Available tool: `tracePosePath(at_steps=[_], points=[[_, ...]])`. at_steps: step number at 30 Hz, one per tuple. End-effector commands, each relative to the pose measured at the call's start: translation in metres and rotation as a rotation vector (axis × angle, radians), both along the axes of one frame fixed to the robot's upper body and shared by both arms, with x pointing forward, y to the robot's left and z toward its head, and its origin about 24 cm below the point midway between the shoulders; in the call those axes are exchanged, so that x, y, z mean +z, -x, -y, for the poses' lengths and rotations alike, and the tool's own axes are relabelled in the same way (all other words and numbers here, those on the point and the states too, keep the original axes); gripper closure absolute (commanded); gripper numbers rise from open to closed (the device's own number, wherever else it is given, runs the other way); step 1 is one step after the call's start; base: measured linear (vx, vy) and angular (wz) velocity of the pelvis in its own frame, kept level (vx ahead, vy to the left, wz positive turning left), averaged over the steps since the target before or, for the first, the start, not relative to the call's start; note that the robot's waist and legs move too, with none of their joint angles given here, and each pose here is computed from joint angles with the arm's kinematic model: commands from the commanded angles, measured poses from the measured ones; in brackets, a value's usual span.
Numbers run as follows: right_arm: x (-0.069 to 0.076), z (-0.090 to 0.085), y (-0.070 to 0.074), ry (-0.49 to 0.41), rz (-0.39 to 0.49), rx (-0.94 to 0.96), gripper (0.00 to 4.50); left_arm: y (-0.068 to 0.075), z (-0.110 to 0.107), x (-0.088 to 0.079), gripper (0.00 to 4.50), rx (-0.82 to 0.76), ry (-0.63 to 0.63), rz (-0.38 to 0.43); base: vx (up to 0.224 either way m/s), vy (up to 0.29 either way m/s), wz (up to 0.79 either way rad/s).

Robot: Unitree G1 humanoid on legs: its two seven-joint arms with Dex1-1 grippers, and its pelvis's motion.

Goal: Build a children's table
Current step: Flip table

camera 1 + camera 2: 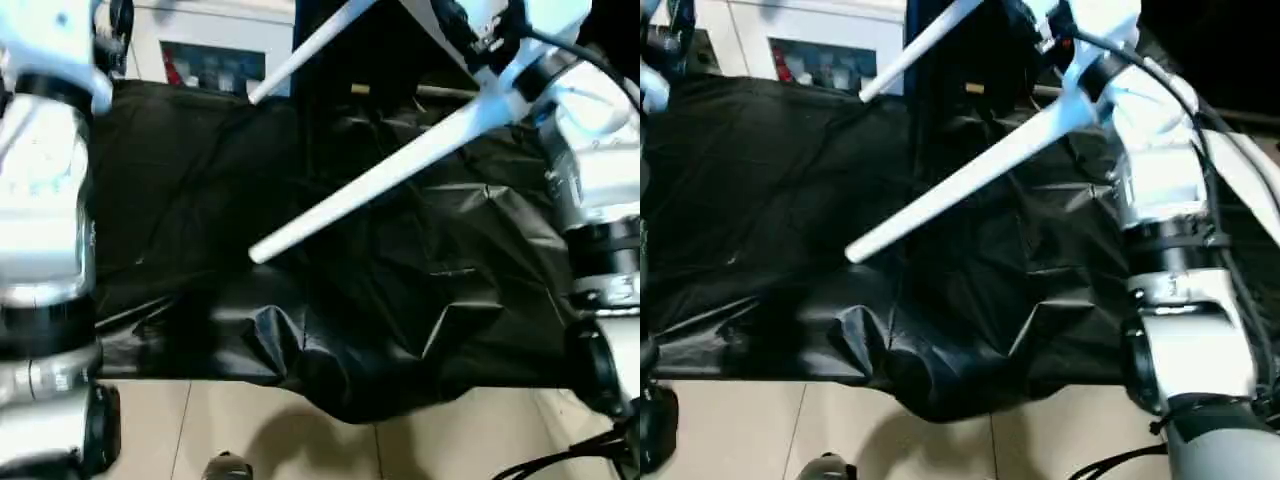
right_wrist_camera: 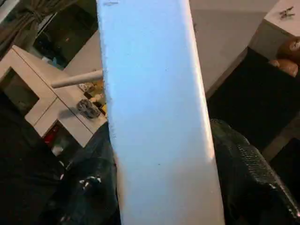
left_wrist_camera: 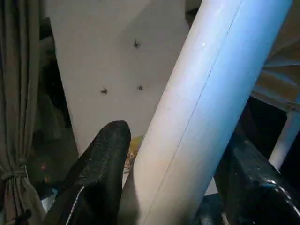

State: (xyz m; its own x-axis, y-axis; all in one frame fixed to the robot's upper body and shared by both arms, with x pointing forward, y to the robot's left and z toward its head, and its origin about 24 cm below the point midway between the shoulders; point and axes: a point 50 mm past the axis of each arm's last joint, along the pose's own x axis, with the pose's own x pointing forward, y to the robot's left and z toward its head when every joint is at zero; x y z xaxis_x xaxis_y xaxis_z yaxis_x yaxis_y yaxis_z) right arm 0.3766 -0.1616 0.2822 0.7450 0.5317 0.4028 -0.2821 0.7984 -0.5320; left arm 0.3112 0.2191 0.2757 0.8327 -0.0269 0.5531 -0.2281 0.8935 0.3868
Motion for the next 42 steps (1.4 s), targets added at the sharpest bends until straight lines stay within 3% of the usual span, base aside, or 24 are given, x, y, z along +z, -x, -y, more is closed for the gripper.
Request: tracePosePath(at_steps=[1, 10, 15, 19, 20, 22, 24, 25, 26, 27, 29, 32, 35, 38, 42], points=[[-0.023, 0.007, -0.008, -0.038, -0.121, 0.006, 1.55, -0.004, -0.011, -0.013, 1.98, -0.006, 0.142, -0.067, 0.0, 0.0, 0.0], [-0.015, 0.001, 0.0, -0.152, -0.044, 0.108, 0.87, -0.001, -0.008, -0.015, 2.08, -0.003, 0.107, -0.108, 0.0, 0.0, 0.0], [0.005, -0.01, 0.024, -0.258, 0.108, 0.33, 0.44, -0.001, -0.007, -0.019, 2.15, 0.004, 0.11, -0.133, 0.0, 0.0, 0.0], [0.002, -0.03, 0.04, -0.173, 0.105, 0.473, 0.34, -0.003, -0.005, -0.022, 2.24, 0.005, 0.104, -0.147, 0.0, 0.0, 0.0], [-0.004, -0.041, 0.048, -0.147, 0.069, 0.549, 0.34, -0.004, -0.005, -0.021, 2.26, 0.001, 0.099, -0.145, 0.0, 0.0, 0.0], [-0.009, -0.045, 0.051, -0.132, 0.039, 0.578, 0.34, -0.004, -0.005, -0.021, 2.32, 0.0, 0.095, -0.143, 0.0, 0.0, 0.0], [-0.027, -0.054, 0.053, -0.102, -0.062, 0.615, 0.34, -0.004, -0.006, -0.02, 2.39, 0.001, 0.088, -0.141, 0.0, 0.0, 0.0], [-0.044, -0.058, 0.053, -0.093, -0.139, 0.612, 0.34, -0.003, -0.006, -0.02, 2.4, 0.005, 0.081, -0.139, 0.0, 0.0, 0.0], [-0.073, -0.061, 0.052, -0.105, -0.273, 0.589, 0.34, -0.003, -0.007, -0.02, 2.44, 0.011, 0.069, -0.136, 0.0, 0.0, 0.0], [-0.08, -0.061, 0.051, -0.11, -0.302, 0.574, 0.34, -0.003, -0.007, -0.02, 2.44, 0.011, 0.066, -0.134, 0.0, 0.0, 0.0], [-0.109, -0.058, 0.047, -0.134, -0.424, 0.49, 0.0, -0.002, -0.008, -0.019, 2.48, 0.013, 0.058, -0.126, 0.0, 0.0, 0.0], [-0.165, -0.05, 0.054, -0.137, -0.627, 0.404, 0.0, 0.0, -0.009, -0.018, 2.5, 0.017, 0.047, -0.113, 0.0, 0.0, 0.0], [-0.199, -0.038, 0.066, -0.146, -0.775, 0.332, 0.0, 0.001, -0.01, -0.016, 2.54, 0.017, 0.024, -0.102, 0.0, 0.0, 0.0], [-0.212, -0.024, 0.061, -0.165, -0.824, 0.166, 0.0, 0.002, -0.01, -0.016, 2.59, 0.018, 0.018, -0.099, 0.0, 0.0, 0.0], [-0.204, -0.021, 0.05, -0.247, -0.776, 0.091, 0.0, 0.003, -0.011, -0.016, 2.62, 0.018, 0.012, -0.1, 0.0, 0.0, 0.0]])
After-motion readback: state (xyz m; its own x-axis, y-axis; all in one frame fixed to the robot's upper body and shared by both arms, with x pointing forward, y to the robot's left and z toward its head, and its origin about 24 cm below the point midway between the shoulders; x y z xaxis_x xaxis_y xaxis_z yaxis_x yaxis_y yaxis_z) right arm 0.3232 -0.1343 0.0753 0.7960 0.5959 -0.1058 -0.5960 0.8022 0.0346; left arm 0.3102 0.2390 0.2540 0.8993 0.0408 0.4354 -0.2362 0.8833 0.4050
